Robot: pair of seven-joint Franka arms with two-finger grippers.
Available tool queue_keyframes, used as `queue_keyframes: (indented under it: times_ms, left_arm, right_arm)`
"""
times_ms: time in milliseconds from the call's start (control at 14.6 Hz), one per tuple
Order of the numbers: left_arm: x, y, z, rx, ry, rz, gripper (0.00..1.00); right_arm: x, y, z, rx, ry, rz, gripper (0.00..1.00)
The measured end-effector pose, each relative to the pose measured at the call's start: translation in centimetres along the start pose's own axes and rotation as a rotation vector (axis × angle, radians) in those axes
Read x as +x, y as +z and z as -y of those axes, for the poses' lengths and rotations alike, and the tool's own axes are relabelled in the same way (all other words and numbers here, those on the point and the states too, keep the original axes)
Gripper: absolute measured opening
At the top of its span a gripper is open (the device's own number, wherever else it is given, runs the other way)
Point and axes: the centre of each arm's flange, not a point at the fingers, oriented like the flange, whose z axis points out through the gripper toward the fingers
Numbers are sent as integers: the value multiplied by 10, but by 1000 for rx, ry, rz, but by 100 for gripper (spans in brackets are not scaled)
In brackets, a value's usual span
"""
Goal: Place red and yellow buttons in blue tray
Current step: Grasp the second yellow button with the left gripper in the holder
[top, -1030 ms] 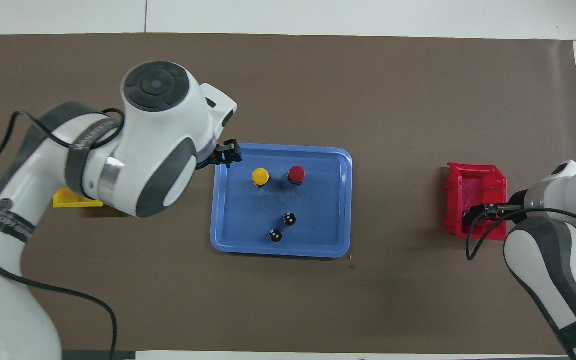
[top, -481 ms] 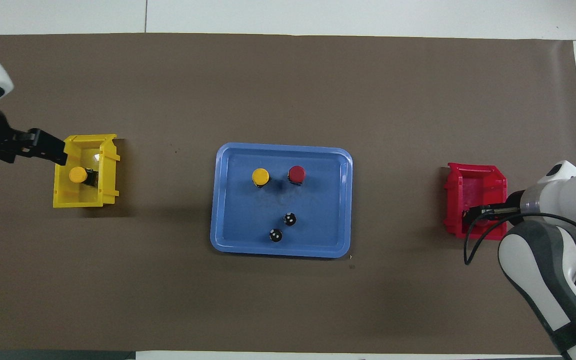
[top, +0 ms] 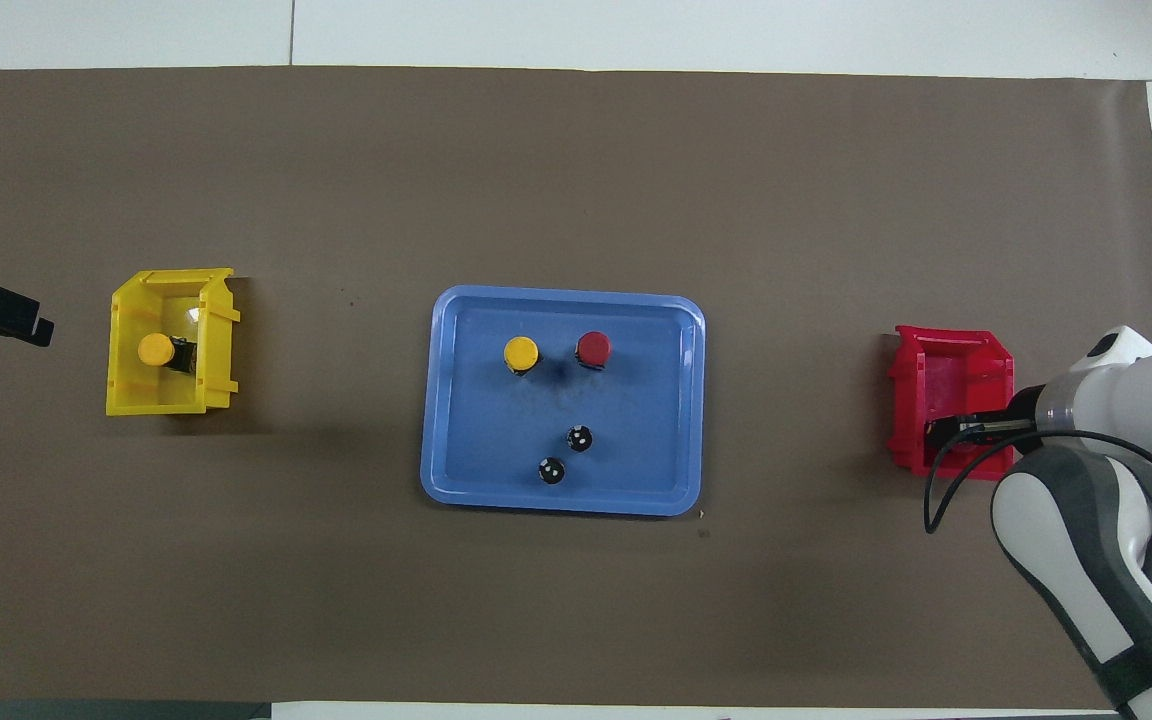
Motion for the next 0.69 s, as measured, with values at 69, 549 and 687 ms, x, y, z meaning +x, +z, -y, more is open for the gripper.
queue_keyframes:
  times_ms: [69, 549, 687]
  left_arm:
    - [0, 21, 1, 3, -6, -32, 97]
    - [5, 127, 4, 20, -53, -78, 69]
    - [11, 141, 1, 27, -58, -87, 68]
  right_arm:
    - [-1, 1, 1, 0, -2, 3, 64]
    - [-3, 4, 2, 0, -11, 7, 42]
    - [3, -6, 3, -1, -15, -3, 42]
